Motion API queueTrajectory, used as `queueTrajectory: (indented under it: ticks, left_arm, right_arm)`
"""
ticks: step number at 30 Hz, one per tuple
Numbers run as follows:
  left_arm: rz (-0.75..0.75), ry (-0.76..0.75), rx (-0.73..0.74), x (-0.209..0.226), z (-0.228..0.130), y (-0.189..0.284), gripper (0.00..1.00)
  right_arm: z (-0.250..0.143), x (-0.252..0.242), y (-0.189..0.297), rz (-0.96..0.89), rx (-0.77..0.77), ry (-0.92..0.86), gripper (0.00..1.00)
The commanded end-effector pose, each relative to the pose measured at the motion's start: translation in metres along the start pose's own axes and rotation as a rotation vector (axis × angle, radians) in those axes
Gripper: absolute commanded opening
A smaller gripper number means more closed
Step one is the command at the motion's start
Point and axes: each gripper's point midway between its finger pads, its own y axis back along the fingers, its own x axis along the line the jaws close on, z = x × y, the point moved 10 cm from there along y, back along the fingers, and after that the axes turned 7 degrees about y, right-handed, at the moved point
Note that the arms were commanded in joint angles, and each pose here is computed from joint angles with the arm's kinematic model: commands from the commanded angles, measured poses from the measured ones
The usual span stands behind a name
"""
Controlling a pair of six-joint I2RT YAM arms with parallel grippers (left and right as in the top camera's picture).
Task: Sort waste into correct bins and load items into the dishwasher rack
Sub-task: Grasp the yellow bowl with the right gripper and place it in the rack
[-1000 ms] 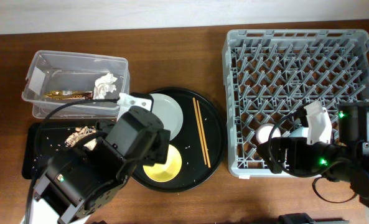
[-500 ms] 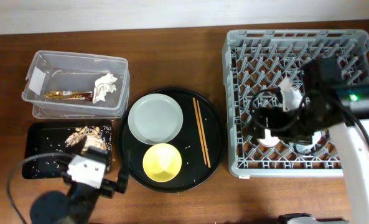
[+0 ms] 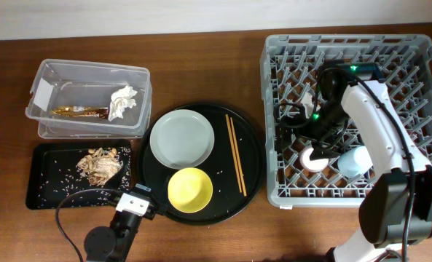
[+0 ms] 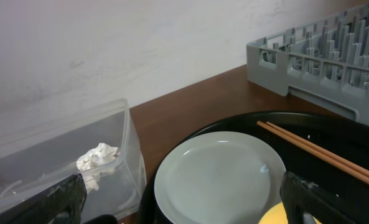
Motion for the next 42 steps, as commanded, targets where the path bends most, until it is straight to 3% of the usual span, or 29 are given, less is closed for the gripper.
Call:
queueTrajectory:
  ticks: [1,7,8,10,13,15,18,20,23,25,27,29,30,31,33,36,39,42]
  left_arm:
    - [-0.009,-0.012,-0.002,0.000,-0.001,0.000,0.99]
    - [-0.009,-0.012,-0.002,0.000,-0.001,0.000,0.99]
    - [-0.009,-0.012,-0.002,0.000,-0.001,0.000,0.99]
    - [-0.009,-0.012,-0.002,0.000,-0.001,0.000,0.99]
    - [-0.009,-0.012,-0.002,0.000,-0.001,0.000,0.99]
    - [-0.009,-0.012,-0.002,0.000,-0.001,0.000,0.99]
    - [-0.009,-0.012,-0.002,0.000,-0.001,0.000,0.99]
    - [-0.009,-0.012,-0.002,0.000,-0.001,0.000,0.99]
    - [-0.009,-0.012,-0.002,0.000,-0.001,0.000,0.99]
    - [-0.009,-0.012,-0.002,0.000,-0.001,0.000,0.99]
    - [-0.009,-0.012,-0.002,0.000,-0.001,0.000,0.99]
    - [-0.009,-0.012,-0.002,0.000,-0.001,0.000,0.99]
    - [-0.009,-0.012,-0.002,0.000,-0.001,0.000,0.99]
    - [-0.009,-0.012,-0.002,0.000,-0.001,0.000,0.99]
    - [-0.009,-0.012,-0.002,0.000,-0.001,0.000,0.99]
    - [-0.009,-0.012,-0.002,0.000,-0.001,0.000,0.99]
    - [-0.009,-0.012,-0.002,0.000,-0.001,0.000,0.99]
    - [-0.009,-0.012,-0.002,0.000,-0.001,0.000,0.99]
  right_arm:
    - [0.005,0.002,-0.001,-0.003,-0.026,0.021,0.99]
    - [0.019,0.003,0.000,0.013,-0.118,-0.004,0.99]
    - [0.018,0.009,0.001,0.073,-0.119,0.013,0.80]
    - [0.006,0.040,0.008,0.085,-0.173,0.200,0.75]
    - [-0.028,0.110,0.007,-0.057,-0.302,0.466,0.77]
    - [-0.050,0.153,-0.021,-0.249,-0.358,0.437,0.79]
    - [-0.072,0.190,-0.081,-0.265,-0.278,0.502,0.81]
    - [-0.070,0.184,-0.133,-0.243,-0.200,0.488,0.81]
    - [-0.065,0.168,-0.165,-0.237,-0.173,0.461,0.69]
    - [-0.062,0.158,-0.181,-0.228,-0.209,0.435,0.51]
    - [-0.059,0.150,-0.193,-0.208,-0.234,0.418,0.41]
    - [-0.058,0.151,-0.193,-0.200,-0.244,0.421,0.23]
    - [-0.058,0.151,-0.193,-0.200,-0.244,0.421,0.07]
    - [-0.058,0.150,-0.193,-0.208,-0.243,0.406,0.04]
    - [-0.060,0.141,-0.175,-0.282,-0.292,0.326,0.04]
    - [-0.069,0.139,-0.110,-0.317,-0.461,0.294,0.04]
    - [-0.087,0.110,-0.008,-0.491,-0.799,0.156,0.04]
    - [-0.101,0.065,0.066,-0.921,-1.220,-0.105,0.04]
